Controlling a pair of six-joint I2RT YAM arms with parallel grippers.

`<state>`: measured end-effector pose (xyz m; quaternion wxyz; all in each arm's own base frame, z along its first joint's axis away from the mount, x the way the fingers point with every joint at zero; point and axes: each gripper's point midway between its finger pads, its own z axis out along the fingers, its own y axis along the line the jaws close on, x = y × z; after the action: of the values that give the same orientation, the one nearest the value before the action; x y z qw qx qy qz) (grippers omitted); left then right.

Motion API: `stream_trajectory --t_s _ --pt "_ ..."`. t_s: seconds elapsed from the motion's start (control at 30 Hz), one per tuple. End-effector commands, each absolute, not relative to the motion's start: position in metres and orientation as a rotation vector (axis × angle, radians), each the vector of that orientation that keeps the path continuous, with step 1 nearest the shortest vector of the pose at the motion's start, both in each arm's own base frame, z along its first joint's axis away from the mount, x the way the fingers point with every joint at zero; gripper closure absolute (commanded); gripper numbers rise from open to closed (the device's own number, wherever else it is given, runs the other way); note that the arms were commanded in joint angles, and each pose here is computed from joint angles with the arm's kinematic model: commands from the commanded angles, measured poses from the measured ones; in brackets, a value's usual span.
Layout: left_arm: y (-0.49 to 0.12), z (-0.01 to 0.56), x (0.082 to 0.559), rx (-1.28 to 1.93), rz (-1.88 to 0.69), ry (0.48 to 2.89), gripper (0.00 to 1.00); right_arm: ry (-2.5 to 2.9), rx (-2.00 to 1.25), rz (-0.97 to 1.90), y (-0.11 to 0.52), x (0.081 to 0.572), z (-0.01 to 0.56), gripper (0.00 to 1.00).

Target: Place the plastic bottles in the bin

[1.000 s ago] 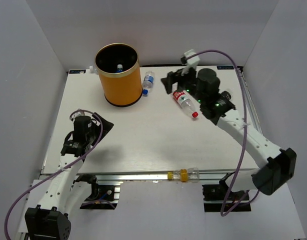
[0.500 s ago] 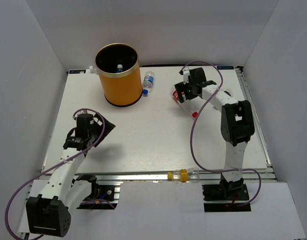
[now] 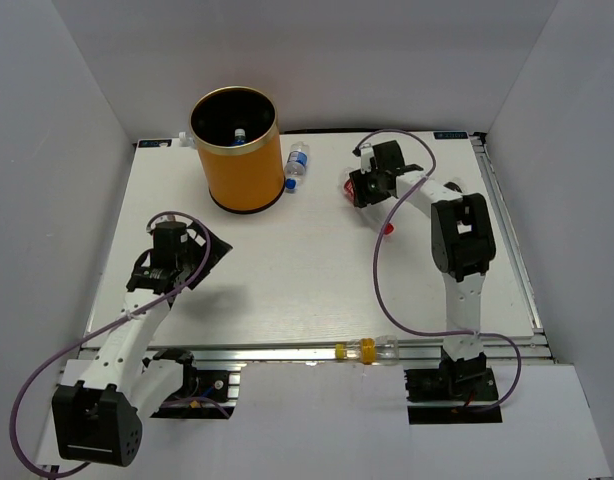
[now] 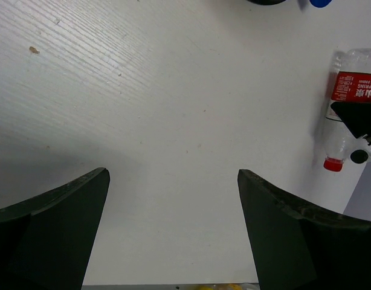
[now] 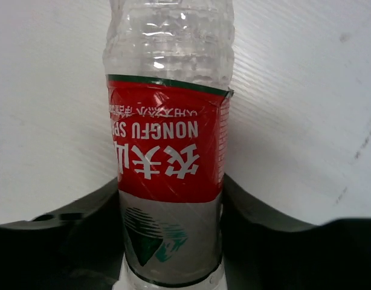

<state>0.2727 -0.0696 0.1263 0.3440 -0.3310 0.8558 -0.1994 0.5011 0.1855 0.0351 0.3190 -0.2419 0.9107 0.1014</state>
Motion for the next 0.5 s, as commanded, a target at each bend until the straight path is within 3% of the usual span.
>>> stream_trajectory --t_s 0.0,0.07,0.13,0.3,0.37,0.4,0.47 --pt "-0.072 0.151 0.279 -0.829 -0.561 2.161 0.02 2.197 -0.649 0.465 0.220 0.516 0.108 0.50" --pt "-0.072 0.151 0.278 -0.831 -0.560 2.160 0.02 2.053 -0.662 0.529 0.233 0.514 0.162 0.63" --pt "-0.072 0.153 0.278 -0.832 -0.565 2.152 0.02 1.942 -0.672 0.586 0.248 0.506 0.203 0.69" --pt "-0.072 0.154 0.280 -0.823 -0.562 2.144 0.02 1.560 -0.733 0.775 0.308 0.472 0.336 0.70" --pt "-0.072 0.154 0.282 -0.817 -0.563 2.139 0.02 1.454 -0.754 0.784 0.328 0.470 0.362 0.63" --pt "-0.072 0.155 0.283 -0.817 -0.563 2.139 0.02 1.342 -0.738 0.767 0.340 0.470 0.402 0.63" --pt "-0.072 0.159 0.285 -0.800 -0.564 2.137 0.02 1.299 -0.704 0.786 0.362 0.479 0.417 0.67"
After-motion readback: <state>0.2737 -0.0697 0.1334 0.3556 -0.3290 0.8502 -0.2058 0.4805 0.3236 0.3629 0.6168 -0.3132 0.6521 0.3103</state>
